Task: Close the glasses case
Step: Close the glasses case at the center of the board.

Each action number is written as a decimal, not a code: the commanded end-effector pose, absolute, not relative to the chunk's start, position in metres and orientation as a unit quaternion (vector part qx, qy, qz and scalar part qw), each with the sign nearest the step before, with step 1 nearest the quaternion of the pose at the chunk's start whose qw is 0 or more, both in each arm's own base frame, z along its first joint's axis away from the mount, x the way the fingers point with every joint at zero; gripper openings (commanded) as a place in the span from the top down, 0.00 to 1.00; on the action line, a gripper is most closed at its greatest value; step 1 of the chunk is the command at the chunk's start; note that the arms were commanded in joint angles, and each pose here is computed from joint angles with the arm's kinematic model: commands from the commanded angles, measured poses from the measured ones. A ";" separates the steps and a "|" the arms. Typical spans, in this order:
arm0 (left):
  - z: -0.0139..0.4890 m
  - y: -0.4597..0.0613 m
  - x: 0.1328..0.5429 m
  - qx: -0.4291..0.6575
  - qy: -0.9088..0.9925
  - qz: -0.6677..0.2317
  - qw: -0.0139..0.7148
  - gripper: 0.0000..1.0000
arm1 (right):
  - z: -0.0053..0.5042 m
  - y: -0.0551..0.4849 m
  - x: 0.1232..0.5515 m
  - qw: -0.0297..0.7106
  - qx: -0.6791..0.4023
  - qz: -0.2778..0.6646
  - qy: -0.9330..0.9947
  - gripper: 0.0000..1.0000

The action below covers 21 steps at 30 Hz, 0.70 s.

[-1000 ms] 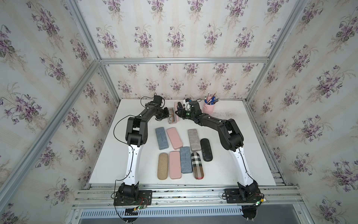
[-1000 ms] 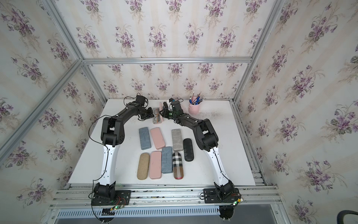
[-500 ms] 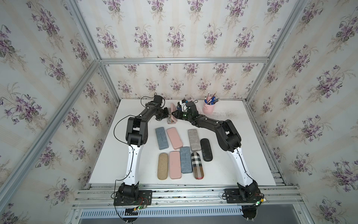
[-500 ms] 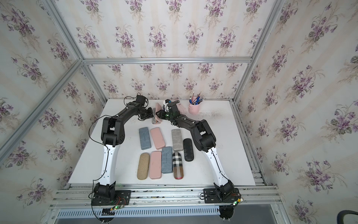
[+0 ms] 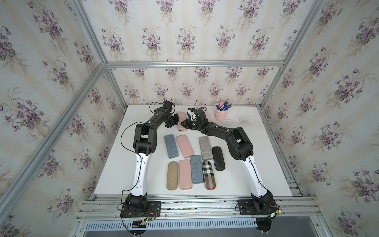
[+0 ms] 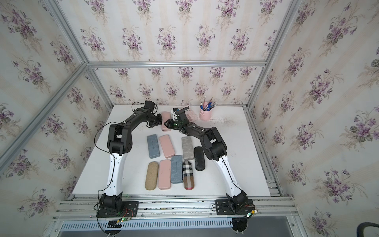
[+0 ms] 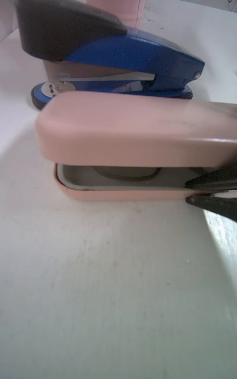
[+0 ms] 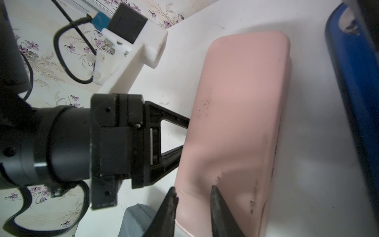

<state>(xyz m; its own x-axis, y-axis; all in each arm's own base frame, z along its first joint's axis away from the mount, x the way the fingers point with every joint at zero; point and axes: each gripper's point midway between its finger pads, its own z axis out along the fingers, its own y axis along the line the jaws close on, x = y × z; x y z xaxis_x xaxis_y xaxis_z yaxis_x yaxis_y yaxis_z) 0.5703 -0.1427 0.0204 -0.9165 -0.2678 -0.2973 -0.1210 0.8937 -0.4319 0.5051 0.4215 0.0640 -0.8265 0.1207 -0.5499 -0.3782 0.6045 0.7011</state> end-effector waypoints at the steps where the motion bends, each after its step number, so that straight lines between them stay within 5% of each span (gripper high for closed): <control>1: 0.031 -0.142 0.567 -0.099 0.956 -0.208 0.182 0.84 | 0.057 0.421 0.502 0.274 -0.078 0.433 0.855 0.70; 9: 0.071 -0.121 0.558 -0.120 0.951 -0.185 0.218 0.50 | 0.051 0.421 0.498 0.267 -0.078 0.429 0.859 0.70; 21: 0.088 -0.107 0.548 -0.144 0.941 -0.200 0.232 0.35 | 0.061 0.425 0.495 0.271 -0.083 0.433 0.856 0.71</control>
